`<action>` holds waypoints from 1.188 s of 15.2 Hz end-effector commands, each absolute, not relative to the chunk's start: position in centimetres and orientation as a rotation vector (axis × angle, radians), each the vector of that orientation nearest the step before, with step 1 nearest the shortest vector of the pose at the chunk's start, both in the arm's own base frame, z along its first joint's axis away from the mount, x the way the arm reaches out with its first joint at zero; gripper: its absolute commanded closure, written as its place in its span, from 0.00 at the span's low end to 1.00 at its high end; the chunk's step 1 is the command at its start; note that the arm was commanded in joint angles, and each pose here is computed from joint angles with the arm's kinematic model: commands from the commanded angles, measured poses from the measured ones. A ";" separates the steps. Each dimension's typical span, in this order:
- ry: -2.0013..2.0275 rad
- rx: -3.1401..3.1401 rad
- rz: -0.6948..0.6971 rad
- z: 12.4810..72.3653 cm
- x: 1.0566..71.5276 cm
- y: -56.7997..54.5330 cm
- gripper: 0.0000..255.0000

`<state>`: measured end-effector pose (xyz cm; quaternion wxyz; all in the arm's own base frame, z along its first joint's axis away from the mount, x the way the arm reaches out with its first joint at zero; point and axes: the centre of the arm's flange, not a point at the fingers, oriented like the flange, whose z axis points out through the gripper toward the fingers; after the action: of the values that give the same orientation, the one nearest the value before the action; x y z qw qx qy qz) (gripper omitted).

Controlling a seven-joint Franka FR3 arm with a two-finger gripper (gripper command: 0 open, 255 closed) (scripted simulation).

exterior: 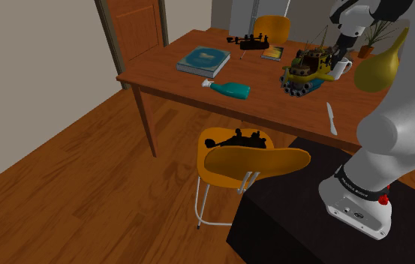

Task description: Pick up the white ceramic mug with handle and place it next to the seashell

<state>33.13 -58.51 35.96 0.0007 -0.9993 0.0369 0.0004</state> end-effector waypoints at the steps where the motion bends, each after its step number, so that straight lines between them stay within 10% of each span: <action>1: 0.116 -3.139 0.001 35.9 33.1 -58.5 1.00; 5: 0.116 -3.139 0.001 35.9 33.1 -58.5 1.00; 6: 0.116 -3.139 0.001 35.9 33.1 -58.5 0.00; 18: 0.116 -3.139 0.001 40.9 33.1 -58.5 0.00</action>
<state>33.10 -58.57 40.76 0.0001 -0.9993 0.0369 -0.0001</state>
